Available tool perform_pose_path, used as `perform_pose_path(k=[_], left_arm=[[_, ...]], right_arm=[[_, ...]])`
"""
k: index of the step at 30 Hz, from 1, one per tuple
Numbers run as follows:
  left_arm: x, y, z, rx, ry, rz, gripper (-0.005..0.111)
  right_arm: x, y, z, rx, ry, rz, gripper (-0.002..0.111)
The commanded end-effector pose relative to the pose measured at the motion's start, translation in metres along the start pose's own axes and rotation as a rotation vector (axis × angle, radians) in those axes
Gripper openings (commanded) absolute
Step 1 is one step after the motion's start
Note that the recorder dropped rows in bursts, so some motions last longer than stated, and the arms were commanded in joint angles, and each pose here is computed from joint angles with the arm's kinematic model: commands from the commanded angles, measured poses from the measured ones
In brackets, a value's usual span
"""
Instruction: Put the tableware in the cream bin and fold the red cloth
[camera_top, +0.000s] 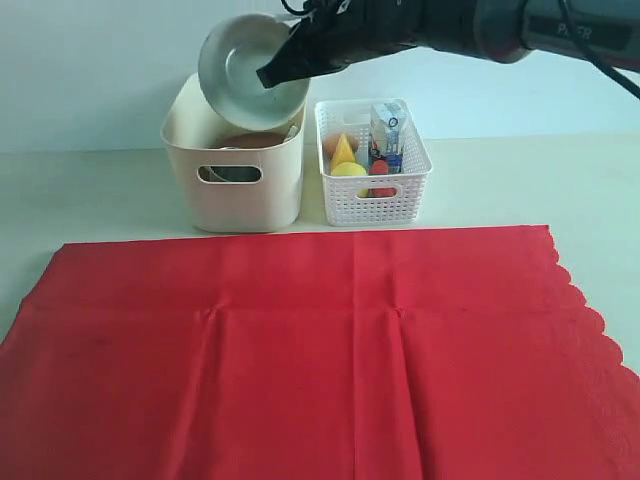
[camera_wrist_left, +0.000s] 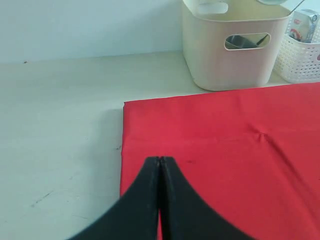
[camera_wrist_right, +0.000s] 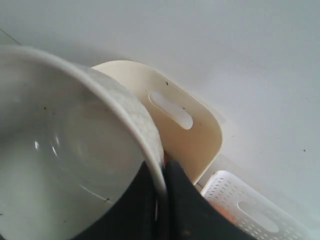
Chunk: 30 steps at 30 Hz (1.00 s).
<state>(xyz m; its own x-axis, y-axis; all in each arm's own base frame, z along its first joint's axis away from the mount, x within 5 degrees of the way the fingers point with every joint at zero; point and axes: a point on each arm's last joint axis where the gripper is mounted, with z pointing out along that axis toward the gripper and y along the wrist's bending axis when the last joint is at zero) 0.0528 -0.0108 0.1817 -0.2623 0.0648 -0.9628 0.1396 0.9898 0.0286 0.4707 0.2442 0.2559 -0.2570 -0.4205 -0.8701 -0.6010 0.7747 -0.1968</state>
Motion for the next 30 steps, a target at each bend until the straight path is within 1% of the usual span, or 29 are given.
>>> perform_pose_path(k=[1,3,8,11,12,17,22,26,30], left_arm=[[0.000,0.000,0.000,-0.003,-0.007,-0.004,0.000],[0.000,0.000,0.000,-0.003,-0.007,-0.004,0.000],[0.000,0.000,0.000,-0.003,-0.007,-0.004,0.000],[0.000,0.000,0.000,-0.003,-0.007,-0.004,0.000],[0.000,0.000,0.000,-0.003,-0.007,-0.004,0.000],[0.000,0.000,0.000,-0.003,-0.007,-0.004,0.000],[0.000,0.000,0.000,-0.003,-0.007,-0.004,0.000],[0.000,0.000,0.000,-0.003,-0.007,-0.004,0.000],[0.000,0.000,0.000,-0.003,-0.007,-0.004,0.000]], right_arm=[[0.011,0.002,0.010,0.011,-0.002,-0.013,0.001],[0.016,0.003,0.015,0.009,0.008,-0.012,0.009],[0.018,0.003,0.017,0.006,0.015,-0.007,0.041],[0.010,0.002,0.009,0.003,0.007,-0.005,0.054],[0.006,0.001,0.005,0.001,0.004,-0.006,0.056],[-0.016,-0.001,-0.024,-0.036,0.032,-0.002,0.056],[-0.032,-0.006,-0.058,-0.042,0.104,0.059,0.051],[-0.038,-0.011,-0.078,-0.001,0.176,0.103,0.048],[-0.037,-0.015,-0.088,0.047,0.243,0.170,0.045]])
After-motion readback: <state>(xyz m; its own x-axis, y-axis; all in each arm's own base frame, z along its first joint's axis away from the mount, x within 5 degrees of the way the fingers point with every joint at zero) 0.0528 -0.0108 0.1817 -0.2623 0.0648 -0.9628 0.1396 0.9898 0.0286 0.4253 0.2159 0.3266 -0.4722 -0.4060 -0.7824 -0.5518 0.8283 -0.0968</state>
